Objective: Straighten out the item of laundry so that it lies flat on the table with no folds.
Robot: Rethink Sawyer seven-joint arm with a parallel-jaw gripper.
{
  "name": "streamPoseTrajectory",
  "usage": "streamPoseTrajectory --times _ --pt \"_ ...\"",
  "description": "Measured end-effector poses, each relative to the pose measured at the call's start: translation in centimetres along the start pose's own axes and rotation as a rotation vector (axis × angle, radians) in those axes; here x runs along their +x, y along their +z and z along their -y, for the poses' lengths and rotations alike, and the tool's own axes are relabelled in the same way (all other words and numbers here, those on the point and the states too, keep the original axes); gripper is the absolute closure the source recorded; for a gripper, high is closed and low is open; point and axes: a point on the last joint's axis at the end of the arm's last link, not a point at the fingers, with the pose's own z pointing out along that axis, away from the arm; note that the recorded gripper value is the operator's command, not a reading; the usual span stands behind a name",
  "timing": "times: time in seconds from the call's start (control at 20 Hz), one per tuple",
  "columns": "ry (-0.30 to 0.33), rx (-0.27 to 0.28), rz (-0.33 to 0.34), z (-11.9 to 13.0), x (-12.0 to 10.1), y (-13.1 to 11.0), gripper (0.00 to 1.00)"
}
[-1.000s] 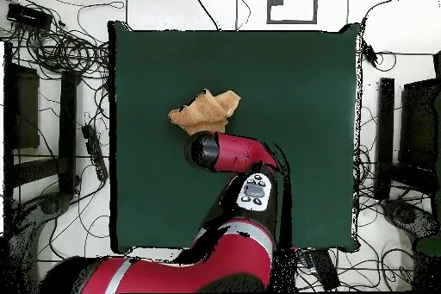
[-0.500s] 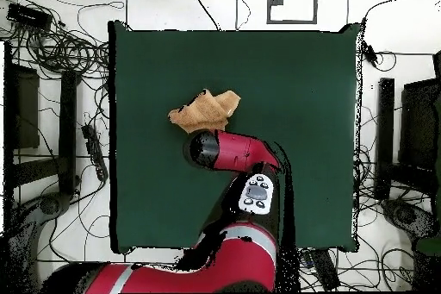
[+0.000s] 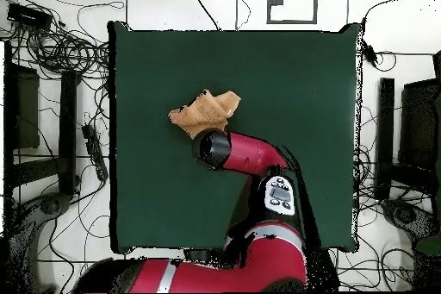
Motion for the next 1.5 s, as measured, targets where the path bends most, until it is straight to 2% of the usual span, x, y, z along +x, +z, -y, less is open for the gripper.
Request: streamPoseTrajectory --times 0.5,1.05,1.1,1.25,1.5 --pt "0.017 -0.024 -0.048 -1.2 1.8 0.6 0.00" --pt "0.025 -0.030 -0.060 -1.3 2.0 0.9 0.00" --pt "0.021 -0.029 -0.059 -1.6 2.0 0.8 1.00" --pt "0.016 -0.027 -0.058 -1.8 2.0 0.8 1.00" --pt "-0.033 0.009 -0.028 -3.7 2.5 0.8 1.00"
